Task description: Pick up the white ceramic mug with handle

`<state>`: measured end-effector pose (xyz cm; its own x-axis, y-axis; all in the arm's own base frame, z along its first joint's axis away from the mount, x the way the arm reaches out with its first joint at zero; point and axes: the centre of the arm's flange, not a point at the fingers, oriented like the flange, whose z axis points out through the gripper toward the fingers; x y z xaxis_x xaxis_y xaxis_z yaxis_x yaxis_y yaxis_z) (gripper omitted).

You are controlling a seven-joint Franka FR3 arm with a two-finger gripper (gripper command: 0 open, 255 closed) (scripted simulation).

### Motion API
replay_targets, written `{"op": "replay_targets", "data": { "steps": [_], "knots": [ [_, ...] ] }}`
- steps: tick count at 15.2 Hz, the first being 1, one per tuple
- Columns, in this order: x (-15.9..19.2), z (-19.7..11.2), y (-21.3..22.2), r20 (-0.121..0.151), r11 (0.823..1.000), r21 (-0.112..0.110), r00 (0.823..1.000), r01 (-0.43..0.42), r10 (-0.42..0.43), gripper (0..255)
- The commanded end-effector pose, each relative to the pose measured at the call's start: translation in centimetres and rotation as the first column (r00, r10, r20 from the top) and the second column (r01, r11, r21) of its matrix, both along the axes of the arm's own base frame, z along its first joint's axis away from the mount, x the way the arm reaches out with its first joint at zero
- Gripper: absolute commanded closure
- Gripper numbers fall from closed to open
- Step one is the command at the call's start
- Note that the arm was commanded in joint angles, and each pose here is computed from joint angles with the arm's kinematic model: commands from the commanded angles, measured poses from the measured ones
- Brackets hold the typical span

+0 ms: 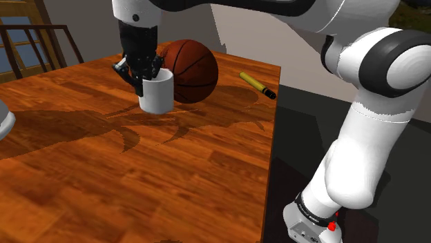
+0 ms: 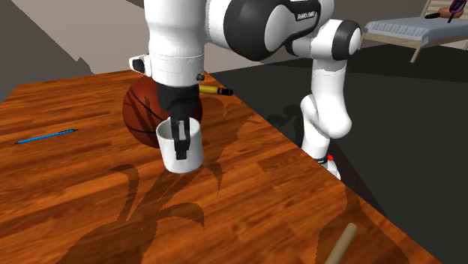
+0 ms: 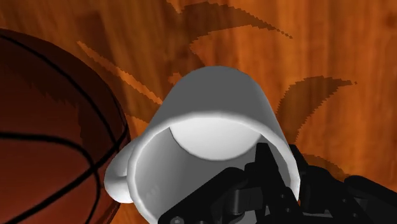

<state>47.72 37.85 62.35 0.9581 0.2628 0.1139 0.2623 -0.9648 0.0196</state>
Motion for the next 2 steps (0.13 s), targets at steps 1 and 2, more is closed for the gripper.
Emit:
{"op": "replay_targets", "data": {
  "steps": [1,2],
  "knots": [
    [-0.02,0.68,0.09,0.0,1.0,0.0,1.0,0.0,0.0,255],
    [-0.02,0.68,0.09,0.0,1.0,0.0,1.0,0.0,0.0,255]
  ]
}}
